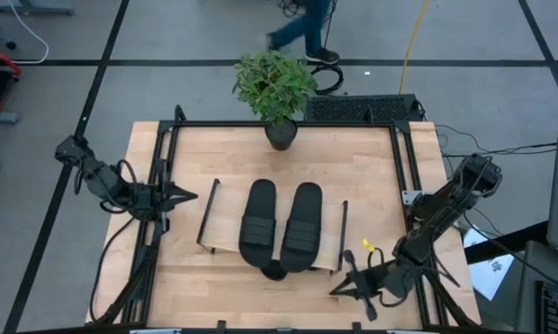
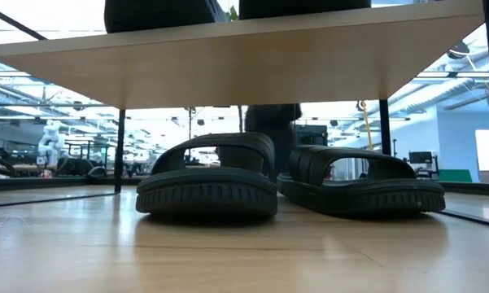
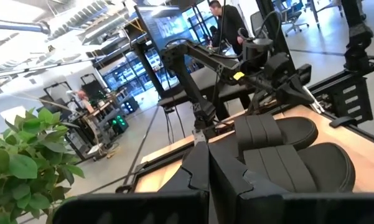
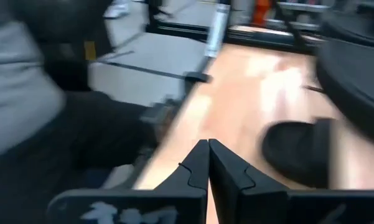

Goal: Pick and place slides into the shelf
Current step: Adjust the shelf

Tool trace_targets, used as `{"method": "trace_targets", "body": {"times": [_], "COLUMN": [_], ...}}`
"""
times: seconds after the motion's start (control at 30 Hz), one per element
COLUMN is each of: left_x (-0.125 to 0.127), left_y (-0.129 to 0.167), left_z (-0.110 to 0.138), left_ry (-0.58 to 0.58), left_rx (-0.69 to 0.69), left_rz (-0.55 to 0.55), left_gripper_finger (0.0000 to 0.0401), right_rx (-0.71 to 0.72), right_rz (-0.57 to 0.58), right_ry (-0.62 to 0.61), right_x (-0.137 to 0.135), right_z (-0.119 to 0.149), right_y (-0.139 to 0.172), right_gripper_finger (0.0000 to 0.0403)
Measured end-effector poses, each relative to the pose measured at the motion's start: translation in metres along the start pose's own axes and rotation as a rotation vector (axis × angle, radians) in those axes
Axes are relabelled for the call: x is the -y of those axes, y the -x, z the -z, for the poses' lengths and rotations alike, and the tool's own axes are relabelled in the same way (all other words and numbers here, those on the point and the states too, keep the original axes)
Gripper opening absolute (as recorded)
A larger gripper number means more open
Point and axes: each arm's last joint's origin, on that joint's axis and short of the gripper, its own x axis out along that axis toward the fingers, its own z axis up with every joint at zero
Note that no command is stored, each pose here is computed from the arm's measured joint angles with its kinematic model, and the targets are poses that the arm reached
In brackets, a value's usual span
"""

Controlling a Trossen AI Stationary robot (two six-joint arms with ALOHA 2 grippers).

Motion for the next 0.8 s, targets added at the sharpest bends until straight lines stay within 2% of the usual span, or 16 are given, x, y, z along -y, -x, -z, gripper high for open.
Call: {"method": "trace_targets", "body": {"times": [0.07,0.33,0.8], "left_x": [0.000,0.000,0.002], "left_y": [0.000,0.000,0.000], "left_z": [0.000,0.001,0.005], "left_ry": [0.004,0.033,0.071], "left_rx": [-0.003,-0.008,-0.043], "left_rz": [-0.003,0.000,0.025], "left_gripper_finger": [0.0005,0.0005,0.0005], "right_rx": [-0.004,-0.044,-0.110], "right_rz": [0.071,0.226,0.370], "right_ry": [-0.007,-0.023,-0.054], "right_x": [0.003,0.010,0.021], "right_z": [0.004,0.010,0.012], "right_y": [-0.004,-0.002,0.013], "right_gripper_finger": [0.0000,0.0000,0.0000]}}
